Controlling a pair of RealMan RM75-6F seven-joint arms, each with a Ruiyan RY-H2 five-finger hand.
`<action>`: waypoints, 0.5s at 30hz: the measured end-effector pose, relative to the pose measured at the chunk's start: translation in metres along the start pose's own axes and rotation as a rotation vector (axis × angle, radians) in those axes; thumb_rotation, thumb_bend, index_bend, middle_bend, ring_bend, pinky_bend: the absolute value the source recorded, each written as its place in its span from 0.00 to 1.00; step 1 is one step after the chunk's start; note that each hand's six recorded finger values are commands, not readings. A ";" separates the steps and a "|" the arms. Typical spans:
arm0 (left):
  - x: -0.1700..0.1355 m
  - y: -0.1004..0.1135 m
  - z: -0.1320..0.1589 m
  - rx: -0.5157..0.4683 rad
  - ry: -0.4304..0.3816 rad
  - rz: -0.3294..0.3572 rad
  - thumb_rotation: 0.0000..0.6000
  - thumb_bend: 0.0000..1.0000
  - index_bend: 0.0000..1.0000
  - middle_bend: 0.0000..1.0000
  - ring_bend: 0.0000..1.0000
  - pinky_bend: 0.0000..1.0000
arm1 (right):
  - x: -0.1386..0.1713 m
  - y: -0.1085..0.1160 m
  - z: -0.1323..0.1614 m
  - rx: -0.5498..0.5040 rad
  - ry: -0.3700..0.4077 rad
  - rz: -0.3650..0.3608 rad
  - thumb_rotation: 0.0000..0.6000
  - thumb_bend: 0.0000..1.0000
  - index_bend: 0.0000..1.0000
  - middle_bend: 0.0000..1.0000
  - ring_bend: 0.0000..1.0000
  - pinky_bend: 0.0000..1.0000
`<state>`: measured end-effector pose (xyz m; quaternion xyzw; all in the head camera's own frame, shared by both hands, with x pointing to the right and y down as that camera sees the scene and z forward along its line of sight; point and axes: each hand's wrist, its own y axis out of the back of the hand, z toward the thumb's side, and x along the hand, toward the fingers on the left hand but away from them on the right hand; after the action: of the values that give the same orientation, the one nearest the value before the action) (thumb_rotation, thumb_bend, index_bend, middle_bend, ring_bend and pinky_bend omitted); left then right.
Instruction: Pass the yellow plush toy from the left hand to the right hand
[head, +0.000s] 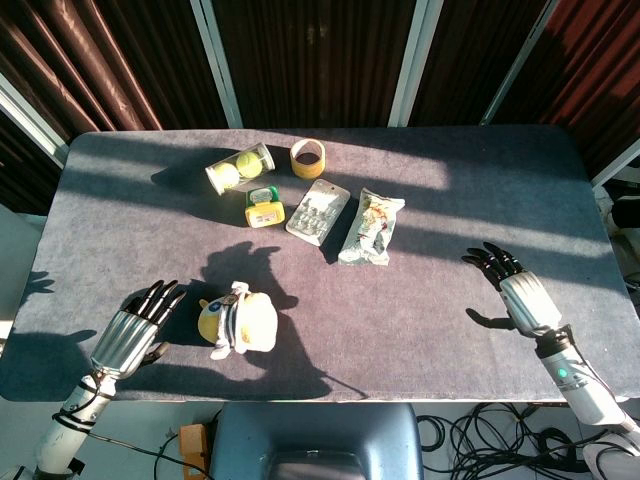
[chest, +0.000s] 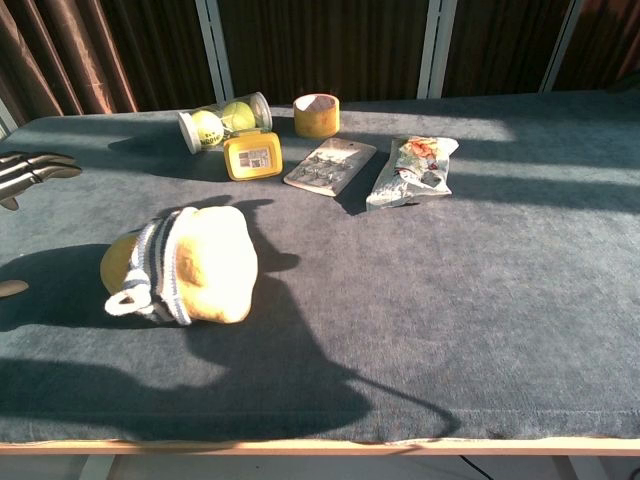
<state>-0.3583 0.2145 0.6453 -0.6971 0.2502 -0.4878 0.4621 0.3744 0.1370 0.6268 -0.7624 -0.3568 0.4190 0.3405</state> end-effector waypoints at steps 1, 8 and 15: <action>0.000 0.000 0.000 -0.002 0.001 0.000 1.00 0.22 0.00 0.00 0.00 0.33 | 0.000 0.000 0.000 -0.001 0.000 0.001 1.00 0.16 0.18 0.10 0.00 0.12; -0.001 0.002 -0.001 0.004 0.004 -0.001 1.00 0.22 0.00 0.00 0.00 0.33 | 0.000 -0.002 0.000 -0.005 0.003 0.010 1.00 0.16 0.18 0.10 0.00 0.12; 0.000 0.002 0.000 0.009 -0.006 -0.004 1.00 0.22 0.00 0.00 0.00 0.32 | 0.000 -0.003 0.001 -0.010 0.005 0.020 1.00 0.16 0.18 0.10 0.00 0.12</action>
<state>-0.3582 0.2138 0.6430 -0.6968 0.2454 -0.4878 0.4651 0.3729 0.1387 0.6291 -0.7688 -0.3502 0.4185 0.3334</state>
